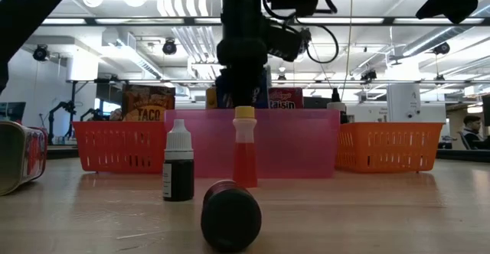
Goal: Pick & Place Kitchen Items
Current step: Put the blue cereal box into the pink bin
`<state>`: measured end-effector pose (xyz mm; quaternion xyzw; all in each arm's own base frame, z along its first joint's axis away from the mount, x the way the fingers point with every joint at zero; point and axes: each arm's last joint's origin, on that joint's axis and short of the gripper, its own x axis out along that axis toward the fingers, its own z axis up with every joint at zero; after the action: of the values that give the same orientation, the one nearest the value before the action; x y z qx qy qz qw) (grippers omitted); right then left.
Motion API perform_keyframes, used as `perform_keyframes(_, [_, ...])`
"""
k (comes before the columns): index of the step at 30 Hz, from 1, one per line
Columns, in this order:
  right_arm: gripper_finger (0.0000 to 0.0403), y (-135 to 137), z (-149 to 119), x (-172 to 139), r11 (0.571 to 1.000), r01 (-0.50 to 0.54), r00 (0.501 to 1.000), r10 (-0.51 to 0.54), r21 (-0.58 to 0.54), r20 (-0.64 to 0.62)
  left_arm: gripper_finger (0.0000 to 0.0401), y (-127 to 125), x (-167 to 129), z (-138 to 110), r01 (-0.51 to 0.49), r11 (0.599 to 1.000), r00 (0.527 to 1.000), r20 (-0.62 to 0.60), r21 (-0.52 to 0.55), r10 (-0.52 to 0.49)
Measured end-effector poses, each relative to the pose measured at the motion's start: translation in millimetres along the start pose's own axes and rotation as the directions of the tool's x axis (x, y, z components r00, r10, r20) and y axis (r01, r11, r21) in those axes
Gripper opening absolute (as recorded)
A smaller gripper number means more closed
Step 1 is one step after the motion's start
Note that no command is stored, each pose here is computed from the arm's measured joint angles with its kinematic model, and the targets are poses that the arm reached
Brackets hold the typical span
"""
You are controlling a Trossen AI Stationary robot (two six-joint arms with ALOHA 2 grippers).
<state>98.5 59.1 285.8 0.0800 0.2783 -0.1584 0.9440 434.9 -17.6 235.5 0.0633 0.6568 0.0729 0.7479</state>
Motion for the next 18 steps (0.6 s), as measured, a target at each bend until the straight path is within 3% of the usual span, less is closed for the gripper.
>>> perform_keyframes(10, [0.0008, 0.3, -0.8, 0.4, 1.000, -0.009, 1.000, 0.009, -0.001, -0.011, 0.0160, -0.5, 4.8, 1.6, -0.001, 1.000, 1.000, -0.004, -0.002, 0.001])
perform_keyframes(18, [0.0008, 0.4, -0.8, 0.4, 1.000, -0.010, 1.000, 0.010, -0.001, -0.012, 0.0218, 0.0, 4.9, 1.4, -0.001, 1.000, 1.000, -0.006, -0.010, 0.001])
